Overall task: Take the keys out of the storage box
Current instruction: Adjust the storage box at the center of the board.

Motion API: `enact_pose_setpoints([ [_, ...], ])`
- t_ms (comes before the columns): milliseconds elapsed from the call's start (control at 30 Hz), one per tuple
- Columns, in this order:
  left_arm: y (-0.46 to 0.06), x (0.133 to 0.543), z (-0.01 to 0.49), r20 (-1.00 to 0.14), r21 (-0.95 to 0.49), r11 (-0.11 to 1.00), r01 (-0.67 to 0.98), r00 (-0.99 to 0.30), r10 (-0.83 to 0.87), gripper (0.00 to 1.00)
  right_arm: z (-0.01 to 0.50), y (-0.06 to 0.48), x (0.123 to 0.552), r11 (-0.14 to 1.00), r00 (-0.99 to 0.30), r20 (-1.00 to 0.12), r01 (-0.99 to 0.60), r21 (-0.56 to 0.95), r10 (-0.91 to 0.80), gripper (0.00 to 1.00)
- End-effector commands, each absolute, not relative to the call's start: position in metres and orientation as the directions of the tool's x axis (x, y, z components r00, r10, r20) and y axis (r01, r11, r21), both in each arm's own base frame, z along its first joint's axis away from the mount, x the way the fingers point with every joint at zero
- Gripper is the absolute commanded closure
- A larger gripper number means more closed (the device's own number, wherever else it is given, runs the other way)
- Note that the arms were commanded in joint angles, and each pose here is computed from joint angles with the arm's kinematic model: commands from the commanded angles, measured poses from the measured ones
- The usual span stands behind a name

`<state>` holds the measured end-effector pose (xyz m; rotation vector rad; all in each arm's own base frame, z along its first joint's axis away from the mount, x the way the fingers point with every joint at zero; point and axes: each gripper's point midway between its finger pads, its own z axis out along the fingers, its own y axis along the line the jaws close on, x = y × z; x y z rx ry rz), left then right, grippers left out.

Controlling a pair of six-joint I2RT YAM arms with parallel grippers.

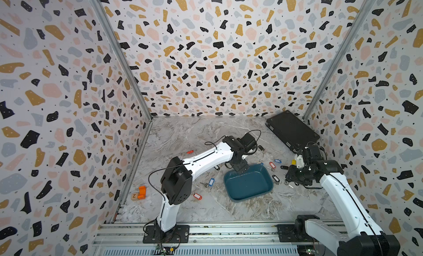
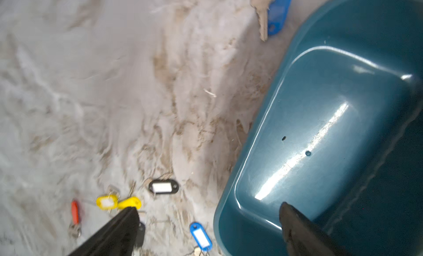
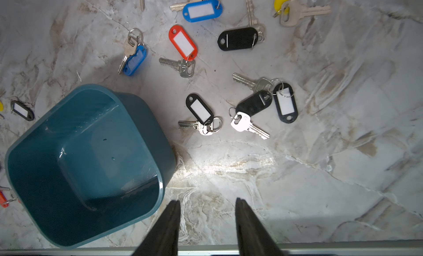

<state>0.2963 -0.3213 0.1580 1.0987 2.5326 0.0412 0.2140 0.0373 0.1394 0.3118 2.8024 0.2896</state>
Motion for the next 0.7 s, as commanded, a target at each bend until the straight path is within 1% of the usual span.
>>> enact_pose_setpoints([
  [0,-0.269,0.272,0.196,-0.364,0.114,0.941,0.319,-0.868,0.338,0.00,0.144,0.038,0.209,0.958,-0.930,-0.285,0.169,0.230,0.232,0.56],
  [33,-0.255,0.258,0.196,-0.341,0.070,0.980,0.185,-0.919,0.198,0.00,0.144,0.038,0.209,0.958,-0.931,-0.283,0.169,0.230,0.232,0.56],
  [67,-0.243,0.243,0.191,-0.304,0.032,0.997,0.065,-0.950,0.072,0.00,0.144,0.038,0.209,0.958,-0.931,-0.282,0.169,0.231,0.232,0.56],
  [100,-0.239,0.224,0.182,-0.247,-0.043,0.997,-0.056,-0.967,-0.065,0.02,0.143,0.039,0.210,0.958,-0.931,-0.282,0.169,0.233,0.233,0.56],
  [167,-0.245,0.196,0.160,-0.120,-0.189,0.957,-0.222,-0.962,-0.247,0.09,0.142,0.039,0.210,0.958,-0.932,-0.280,0.167,0.234,0.231,0.56],
  [233,-0.256,0.178,0.140,0.003,-0.306,0.880,-0.364,-0.924,-0.381,0.14,0.142,0.040,0.210,0.957,-0.931,-0.281,0.166,0.237,0.232,0.56],
  [300,-0.257,0.170,0.126,0.067,-0.334,0.835,-0.438,-0.894,-0.442,0.17,0.143,0.040,0.210,0.957,-0.930,-0.286,0.165,0.239,0.231,0.56],
  [333,-0.254,0.167,0.121,0.079,-0.323,0.829,-0.456,-0.886,-0.457,0.18,0.144,0.040,0.210,0.957,-0.929,-0.288,0.163,0.241,0.231,0.56],
  [667,-0.269,0.173,0.099,0.105,-0.274,0.858,-0.435,-0.900,-0.423,0.16,0.148,0.041,0.209,0.956,-0.924,-0.306,0.155,0.247,0.229,0.56],
])
